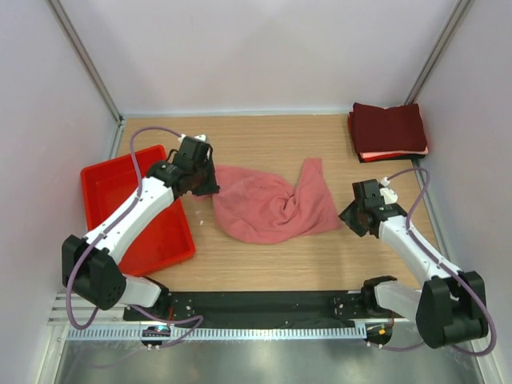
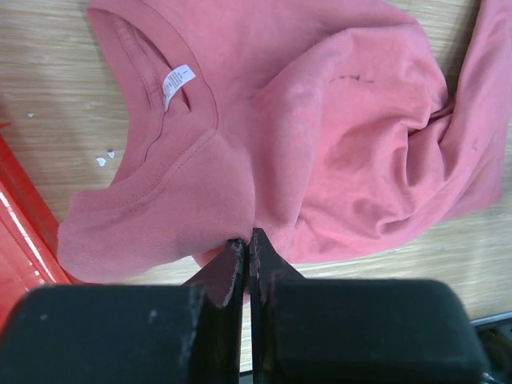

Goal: Fold and stack the t-shirts
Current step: Flatten the tshirt out

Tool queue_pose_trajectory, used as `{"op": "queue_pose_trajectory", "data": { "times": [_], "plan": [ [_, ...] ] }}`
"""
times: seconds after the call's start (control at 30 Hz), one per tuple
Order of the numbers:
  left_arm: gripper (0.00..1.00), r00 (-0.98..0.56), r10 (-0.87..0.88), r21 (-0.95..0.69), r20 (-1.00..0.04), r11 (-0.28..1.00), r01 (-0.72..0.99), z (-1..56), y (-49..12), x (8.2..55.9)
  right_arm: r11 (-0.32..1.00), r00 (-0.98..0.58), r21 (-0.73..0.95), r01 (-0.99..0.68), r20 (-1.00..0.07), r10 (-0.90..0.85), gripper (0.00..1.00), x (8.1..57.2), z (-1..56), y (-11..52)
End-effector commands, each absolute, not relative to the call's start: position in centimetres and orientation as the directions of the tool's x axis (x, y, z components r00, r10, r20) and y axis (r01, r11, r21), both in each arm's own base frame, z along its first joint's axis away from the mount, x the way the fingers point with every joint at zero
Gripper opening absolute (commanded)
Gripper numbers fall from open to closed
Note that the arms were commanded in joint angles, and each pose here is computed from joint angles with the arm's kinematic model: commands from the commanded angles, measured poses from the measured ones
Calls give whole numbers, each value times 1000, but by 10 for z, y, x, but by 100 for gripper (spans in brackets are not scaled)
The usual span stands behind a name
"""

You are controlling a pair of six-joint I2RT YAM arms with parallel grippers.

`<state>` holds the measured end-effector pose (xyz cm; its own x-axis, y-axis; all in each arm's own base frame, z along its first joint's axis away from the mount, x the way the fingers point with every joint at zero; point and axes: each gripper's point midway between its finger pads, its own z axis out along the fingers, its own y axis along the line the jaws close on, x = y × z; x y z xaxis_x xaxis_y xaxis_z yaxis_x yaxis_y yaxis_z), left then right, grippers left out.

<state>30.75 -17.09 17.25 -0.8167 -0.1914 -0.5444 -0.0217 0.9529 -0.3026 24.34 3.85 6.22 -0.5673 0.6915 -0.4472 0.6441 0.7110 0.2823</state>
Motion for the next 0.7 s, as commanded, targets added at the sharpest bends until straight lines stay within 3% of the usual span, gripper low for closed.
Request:
{"op": "queue_pose_trajectory", "data": {
  "times": [0.0, 0.3, 0.43, 0.53, 0.63, 0.67],
  "plan": [
    [0, -787, -190, -354, -586, 934, 39, 188, -182, 314, 661, -523, 415, 625, -406, 749, 49, 274, 58, 60],
    [0, -785, -185, -355, -591, 934, 47, 184, -183, 315, 665, -556, 338, 666, -369, 744, 51, 271, 22, 66],
    [0, -786, -181, -375, -591, 924, 68, 185, -187, 313, 670, -547, 305, 677, -400, 735, 49, 270, 18, 57],
    [0, -782, -180, -381, -597, 921, 80, 191, -188, 312, 674, -536, 308, 672, -425, 729, 44, 275, 21, 55],
    [0, -774, -194, -397, -603, 914, 81, 196, -189, 311, 678, -537, 306, 668, -433, 725, 31, 277, 22, 53],
    [0, -772, -195, -401, -605, 912, 84, 196, -190, 311, 681, -537, 306, 666, -437, 722, 22, 277, 23, 53]
  ]
}}
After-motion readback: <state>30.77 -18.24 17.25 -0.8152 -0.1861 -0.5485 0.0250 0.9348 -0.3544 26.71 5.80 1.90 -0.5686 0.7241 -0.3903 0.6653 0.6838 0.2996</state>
